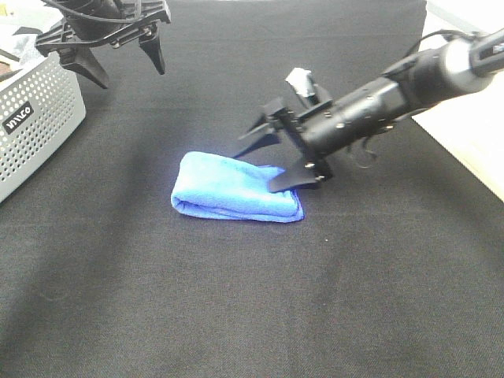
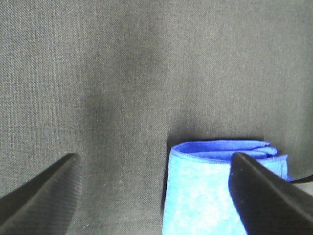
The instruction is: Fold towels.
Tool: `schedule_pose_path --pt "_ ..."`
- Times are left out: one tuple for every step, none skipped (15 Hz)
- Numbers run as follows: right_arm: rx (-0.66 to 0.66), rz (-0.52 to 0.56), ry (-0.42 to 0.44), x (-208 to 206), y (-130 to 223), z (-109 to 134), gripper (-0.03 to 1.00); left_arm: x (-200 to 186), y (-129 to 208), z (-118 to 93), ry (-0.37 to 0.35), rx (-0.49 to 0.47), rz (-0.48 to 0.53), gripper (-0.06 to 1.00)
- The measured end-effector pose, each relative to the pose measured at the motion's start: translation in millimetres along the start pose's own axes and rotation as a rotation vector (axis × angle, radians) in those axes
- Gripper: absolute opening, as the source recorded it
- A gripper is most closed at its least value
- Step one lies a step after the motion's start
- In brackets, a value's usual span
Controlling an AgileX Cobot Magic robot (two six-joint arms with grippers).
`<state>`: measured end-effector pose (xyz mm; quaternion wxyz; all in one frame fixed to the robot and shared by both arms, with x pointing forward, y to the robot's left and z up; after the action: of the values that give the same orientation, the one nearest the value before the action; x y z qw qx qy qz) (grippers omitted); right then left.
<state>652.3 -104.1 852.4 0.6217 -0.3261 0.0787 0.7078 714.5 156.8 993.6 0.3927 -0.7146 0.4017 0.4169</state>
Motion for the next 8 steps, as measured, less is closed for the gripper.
schedule_pose_path --pt "-0.001 0.008 -0.001 -2 1 -2 0.96 0 2 1 -0.007 0.007 0.013 0.78" --pt "-0.002 0.025 0.009 -6 3 -3 0.96 -1 4 2 -0.018 0.014 0.032 0.78" --pt "-0.004 0.040 0.023 -11 4 -3 0.96 -2 6 3 -0.025 0.027 0.043 0.78" --pt "-0.009 0.052 0.045 -19 4 -3 0.96 -7 7 3 -0.025 0.048 0.047 0.78" --pt "-0.019 0.056 0.071 -28 3 1 0.96 -15 8 2 -0.021 0.064 0.043 0.78" --pt "-0.019 0.056 0.071 -28 3 1 0.96 -15 8 2 -0.021 0.064 0.043 0.78" --pt "-0.031 0.058 0.104 -40 1 6 0.96 -25 8 0 -0.015 0.078 0.033 0.78" --pt "-0.055 0.053 0.135 -52 -2 15 0.96 -39 8 -2 -0.002 0.096 0.012 0.78"
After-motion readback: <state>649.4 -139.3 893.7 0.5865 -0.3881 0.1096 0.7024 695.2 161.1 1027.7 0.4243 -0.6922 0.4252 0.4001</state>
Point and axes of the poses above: a point on each arm's last joint axis where the gripper is mounted, x pointing out along that axis toward the gripper, z along the wrist's bending axis when the last joint is at zero, y = z × x, the point moved 4 cm from there along x, pointing out along that axis toward the gripper, and after that the axes turned 13 degrees about -x, right-handed, at the moved point
